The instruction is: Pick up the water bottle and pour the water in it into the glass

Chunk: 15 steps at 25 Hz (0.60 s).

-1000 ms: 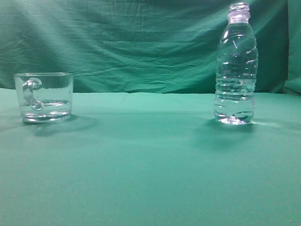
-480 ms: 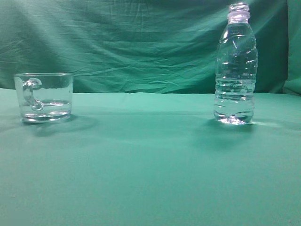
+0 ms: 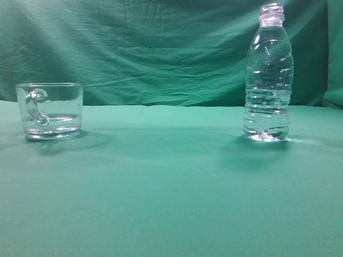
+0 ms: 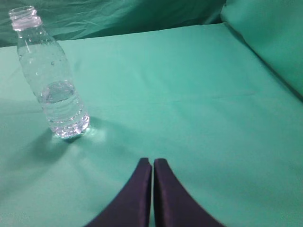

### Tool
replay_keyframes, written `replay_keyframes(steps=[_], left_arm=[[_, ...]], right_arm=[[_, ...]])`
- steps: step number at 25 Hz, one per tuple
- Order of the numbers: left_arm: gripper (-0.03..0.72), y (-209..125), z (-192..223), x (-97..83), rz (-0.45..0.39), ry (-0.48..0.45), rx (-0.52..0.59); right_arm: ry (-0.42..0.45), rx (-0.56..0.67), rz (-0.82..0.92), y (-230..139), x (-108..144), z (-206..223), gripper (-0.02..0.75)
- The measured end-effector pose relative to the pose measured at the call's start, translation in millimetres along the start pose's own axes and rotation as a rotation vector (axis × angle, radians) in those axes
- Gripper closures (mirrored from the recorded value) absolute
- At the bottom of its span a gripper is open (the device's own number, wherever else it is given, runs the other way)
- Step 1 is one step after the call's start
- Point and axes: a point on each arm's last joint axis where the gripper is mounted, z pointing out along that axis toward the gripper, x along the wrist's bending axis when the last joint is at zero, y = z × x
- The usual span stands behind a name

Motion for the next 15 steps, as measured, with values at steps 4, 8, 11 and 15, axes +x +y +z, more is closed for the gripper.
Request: replay_keyframes(steps=[4,8,11,15], left_arm=[[0.688,0.0,0.0,0.0,0.000,0.000,0.000],[0.688,0.0,0.0,0.0,0.000,0.000,0.000],[0.688,0.0,0.0,0.0,0.000,0.000,0.000],[0.688,0.0,0.0,0.0,0.000,0.000,0.000]], right_arm=[[-0.001,0.013,-0.004,-1.1,-0.1,0.0,0.738],[-0.002,0.015,-0.005,-1.3,-0.2,0.0,0.738],[-0.002,0.017,-0.005,-1.5,-0.2,0.0,0.738],[-0.002,0.017,-0.005,-1.5,-0.2,0.0,0.738]])
